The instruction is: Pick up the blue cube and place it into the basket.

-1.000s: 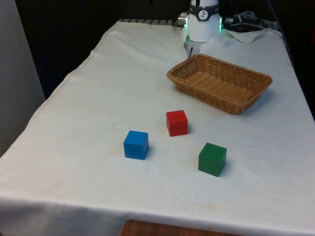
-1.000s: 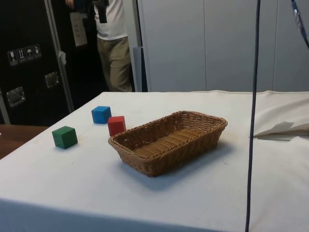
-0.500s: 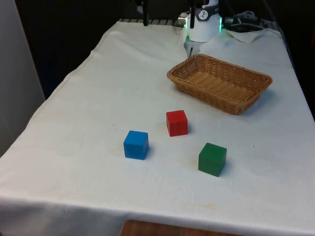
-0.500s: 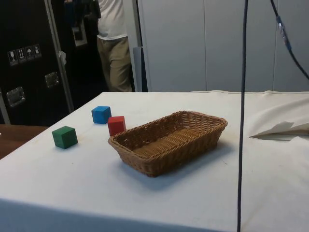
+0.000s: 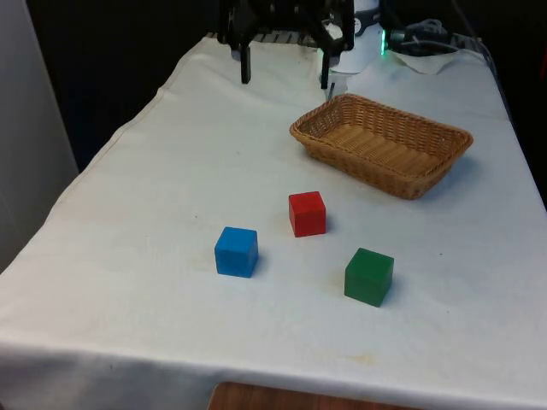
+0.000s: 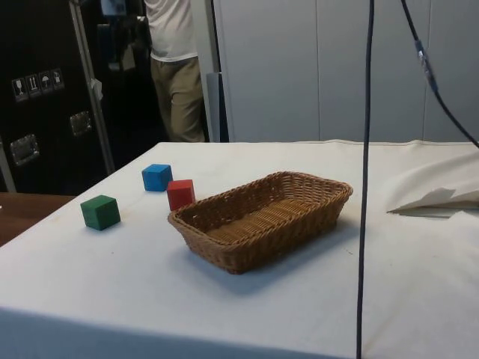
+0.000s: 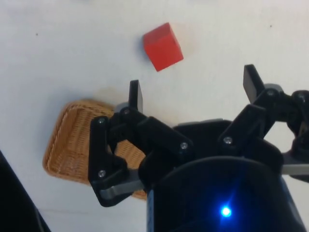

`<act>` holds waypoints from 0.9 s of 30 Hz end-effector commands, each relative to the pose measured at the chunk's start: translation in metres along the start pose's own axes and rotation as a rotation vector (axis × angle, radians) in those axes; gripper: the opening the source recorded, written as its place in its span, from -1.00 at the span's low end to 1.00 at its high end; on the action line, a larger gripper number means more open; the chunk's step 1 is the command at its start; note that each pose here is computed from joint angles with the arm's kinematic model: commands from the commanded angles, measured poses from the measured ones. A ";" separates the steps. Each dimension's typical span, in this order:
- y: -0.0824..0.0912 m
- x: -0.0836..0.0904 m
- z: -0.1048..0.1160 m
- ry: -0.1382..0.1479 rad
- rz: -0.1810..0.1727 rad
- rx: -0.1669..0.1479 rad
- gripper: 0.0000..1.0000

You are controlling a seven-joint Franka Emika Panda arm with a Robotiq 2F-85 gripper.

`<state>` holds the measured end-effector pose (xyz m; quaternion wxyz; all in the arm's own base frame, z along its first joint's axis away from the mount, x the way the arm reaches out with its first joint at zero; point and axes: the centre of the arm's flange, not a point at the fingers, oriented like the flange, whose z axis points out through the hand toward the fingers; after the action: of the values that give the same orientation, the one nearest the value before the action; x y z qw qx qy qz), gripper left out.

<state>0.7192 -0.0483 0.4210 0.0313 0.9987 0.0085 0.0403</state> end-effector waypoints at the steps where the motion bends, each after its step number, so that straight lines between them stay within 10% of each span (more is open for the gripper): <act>1: 0.001 0.003 0.006 0.002 -0.011 0.004 1.00; 27: 0.034 0.016 0.096 0.017 -0.066 0.012 1.00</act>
<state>0.7417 -0.0862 0.3331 0.0313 0.9975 0.0404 0.0484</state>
